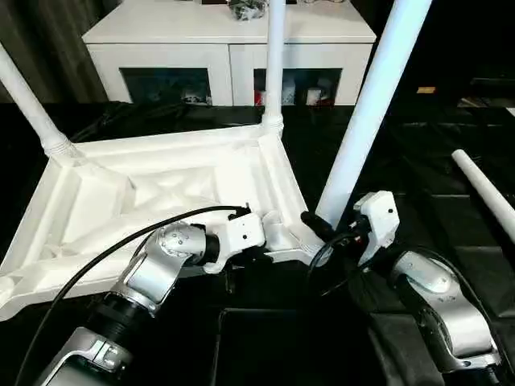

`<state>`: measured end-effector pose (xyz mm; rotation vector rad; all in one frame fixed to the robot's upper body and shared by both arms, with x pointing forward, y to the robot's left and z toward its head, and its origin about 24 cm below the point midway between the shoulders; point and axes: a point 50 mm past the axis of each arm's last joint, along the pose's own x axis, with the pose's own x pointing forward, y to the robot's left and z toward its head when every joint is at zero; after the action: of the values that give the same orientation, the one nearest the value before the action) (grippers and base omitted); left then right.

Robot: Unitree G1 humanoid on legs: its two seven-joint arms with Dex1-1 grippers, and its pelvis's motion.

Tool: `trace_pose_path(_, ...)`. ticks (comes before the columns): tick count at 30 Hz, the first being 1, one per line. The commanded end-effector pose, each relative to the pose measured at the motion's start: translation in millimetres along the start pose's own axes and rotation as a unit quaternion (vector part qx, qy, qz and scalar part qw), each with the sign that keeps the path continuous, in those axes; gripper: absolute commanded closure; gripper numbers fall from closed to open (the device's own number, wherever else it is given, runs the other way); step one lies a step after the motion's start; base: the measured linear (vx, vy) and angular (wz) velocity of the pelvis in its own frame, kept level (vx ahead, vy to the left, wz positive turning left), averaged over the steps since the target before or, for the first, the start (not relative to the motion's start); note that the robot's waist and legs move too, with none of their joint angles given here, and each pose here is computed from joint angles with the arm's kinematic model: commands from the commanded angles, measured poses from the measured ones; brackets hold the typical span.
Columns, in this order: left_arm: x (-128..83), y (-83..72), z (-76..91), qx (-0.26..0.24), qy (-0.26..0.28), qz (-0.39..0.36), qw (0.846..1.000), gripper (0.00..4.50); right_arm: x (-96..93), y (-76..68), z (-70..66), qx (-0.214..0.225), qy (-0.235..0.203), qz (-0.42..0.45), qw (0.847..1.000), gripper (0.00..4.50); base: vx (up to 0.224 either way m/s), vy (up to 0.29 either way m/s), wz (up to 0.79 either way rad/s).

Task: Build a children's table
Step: Insert table leg to table base

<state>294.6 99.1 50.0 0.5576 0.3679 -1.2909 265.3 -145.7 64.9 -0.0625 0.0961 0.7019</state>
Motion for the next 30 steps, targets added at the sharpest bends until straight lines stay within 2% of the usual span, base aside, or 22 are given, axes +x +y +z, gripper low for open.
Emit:
trace_pose_path(1,-3.7,10.3,8.5,0.003,-0.022,0.042,0.999,4.50,-0.6,20.9,-38.7,-0.033,0.113,0.050,0.992,2.64,0.000,0.000,0.00)
trace_pose_path(2,-4.2,10.6,8.2,0.004,-0.021,0.041,0.999,4.50,0.3,20.2,-36.4,-0.052,0.109,0.056,0.991,2.64,0.000,0.000,0.00)
trace_pose_path(6,-4.3,11.0,7.9,0.004,-0.021,0.040,0.999,4.50,0.0,18.3,-36.3,-0.072,0.109,0.061,0.990,2.64,0.000,0.000,0.00)
trace_pose_path(8,-4.2,11.2,7.9,0.004,-0.021,0.041,0.999,4.50,-0.4,17.8,-36.7,-0.068,0.109,0.061,0.990,2.64,0.000,0.000,0.00)
trace_pose_path(9,-4.0,11.2,7.7,0.003,-0.021,0.041,0.999,4.50,0.0,12.5,-33.8,-0.012,0.091,0.032,0.995,2.64,0.000,0.000,0.00)
trace_pose_path(11,-4.0,11.1,7.6,0.003,-0.021,0.041,0.999,4.50,0.0,10.6,-33.0,0.001,0.087,0.023,0.996,2.64,0.000,0.000,0.00)
trace_pose_path(13,-4.1,10.9,7.3,0.002,-0.021,0.040,0.999,4.50,-0.6,3.5,-30.3,0.052,0.068,-0.009,0.996,2.64,0.000,0.000,0.00)
trace_pose_path(16,-4.0,10.7,7.1,0.002,-0.022,0.040,0.999,4.50,-3.0,-6.0,-28.5,0.101,0.048,-0.043,0.993,2.64,0.000,0.000,0.00)
trace_pose_path(21,-3.6,10.8,7.0,0.001,-0.022,0.040,0.999,4.50,-5.9,-15.3,-27.1,0.151,0.031,-0.071,0.986,2.64,0.000,0.000,0.00)
trace_pose_path(23,-3.6,10.8,7.0,0.001,-0.022,0.040,0.999,4.50,-5.9,-15.3,-27.1,0.151,0.031,-0.071,0.986,2.64,0.000,0.000,0.00)
trace_pose_path(27,-3.5,10.8,6.9,0.001,-0.022,0.040,0.999,4.50,-7.5,-20.5,-25.8,0.192,0.016,-0.088,0.977,2.64,0.000,0.000,0.00)
trace_pose_path(30,-3.4,10.1,6.2,0.001,-0.021,0.038,0.999,4.50,-10.2,-25.8,-26.3,0.240,-0.003,-0.105,0.965,2.64,0.000,0.000,0.00)
